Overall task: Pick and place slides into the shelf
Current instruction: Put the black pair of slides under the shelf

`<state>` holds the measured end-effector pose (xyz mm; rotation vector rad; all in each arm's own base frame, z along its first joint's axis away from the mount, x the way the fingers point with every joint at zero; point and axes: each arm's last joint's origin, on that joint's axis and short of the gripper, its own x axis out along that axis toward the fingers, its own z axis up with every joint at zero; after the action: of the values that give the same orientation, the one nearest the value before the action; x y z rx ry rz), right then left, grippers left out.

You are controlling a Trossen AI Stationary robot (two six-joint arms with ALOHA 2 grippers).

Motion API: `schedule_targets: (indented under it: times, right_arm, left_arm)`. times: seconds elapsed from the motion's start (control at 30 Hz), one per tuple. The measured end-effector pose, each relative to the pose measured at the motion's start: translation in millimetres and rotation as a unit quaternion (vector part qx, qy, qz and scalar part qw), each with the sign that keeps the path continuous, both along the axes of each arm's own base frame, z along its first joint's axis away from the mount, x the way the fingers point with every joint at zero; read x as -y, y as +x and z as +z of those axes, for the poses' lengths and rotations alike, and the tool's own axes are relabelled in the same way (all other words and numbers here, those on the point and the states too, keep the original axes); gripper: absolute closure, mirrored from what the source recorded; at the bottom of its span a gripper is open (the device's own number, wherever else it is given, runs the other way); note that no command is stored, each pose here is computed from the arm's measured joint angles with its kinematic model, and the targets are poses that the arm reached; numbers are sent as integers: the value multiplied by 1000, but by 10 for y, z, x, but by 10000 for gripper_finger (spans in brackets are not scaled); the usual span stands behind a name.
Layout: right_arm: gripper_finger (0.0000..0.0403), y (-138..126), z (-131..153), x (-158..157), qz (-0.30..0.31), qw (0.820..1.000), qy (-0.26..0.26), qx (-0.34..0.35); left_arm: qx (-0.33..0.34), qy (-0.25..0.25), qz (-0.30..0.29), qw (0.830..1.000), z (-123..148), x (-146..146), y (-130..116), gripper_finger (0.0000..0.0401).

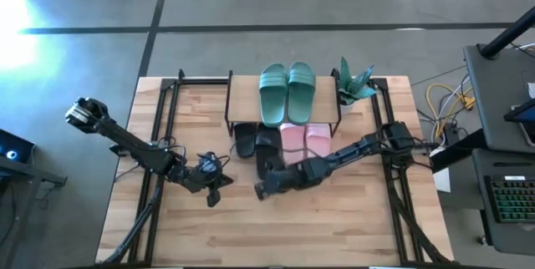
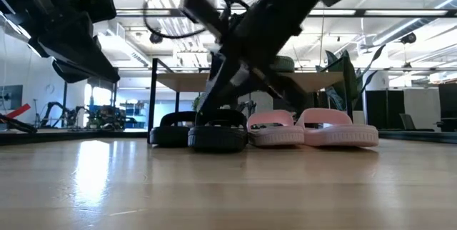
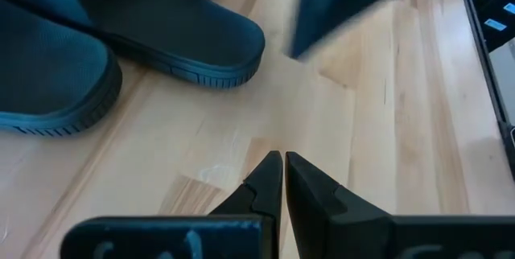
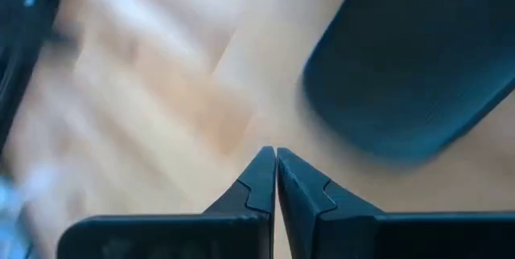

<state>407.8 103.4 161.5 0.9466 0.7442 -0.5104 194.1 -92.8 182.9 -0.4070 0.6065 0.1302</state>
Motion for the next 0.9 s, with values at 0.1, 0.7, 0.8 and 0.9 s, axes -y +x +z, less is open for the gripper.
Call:
schedule_targets:
  times: [0.1,0.7,0.8,0.9]
  right_arm:
    - [394,-20,-156,-116,11,999,25,-26]
    - [394,61,-418,409,-137,987,-74,-50]
    - [394,96,-406,574,-149,985,-73,-50]
    - [394,176,-329,697,-140,987,-70,-42]
  left_arm:
    - [-1,1,0,1000,-9,-2,-4,398]
    - [-4,8,1,1000,-19,-9,-9,398]
    - [-3,10,3,1000,-19,-10,-9,398]
    - [-1,14,8,1000,-18,-15,-9,398]
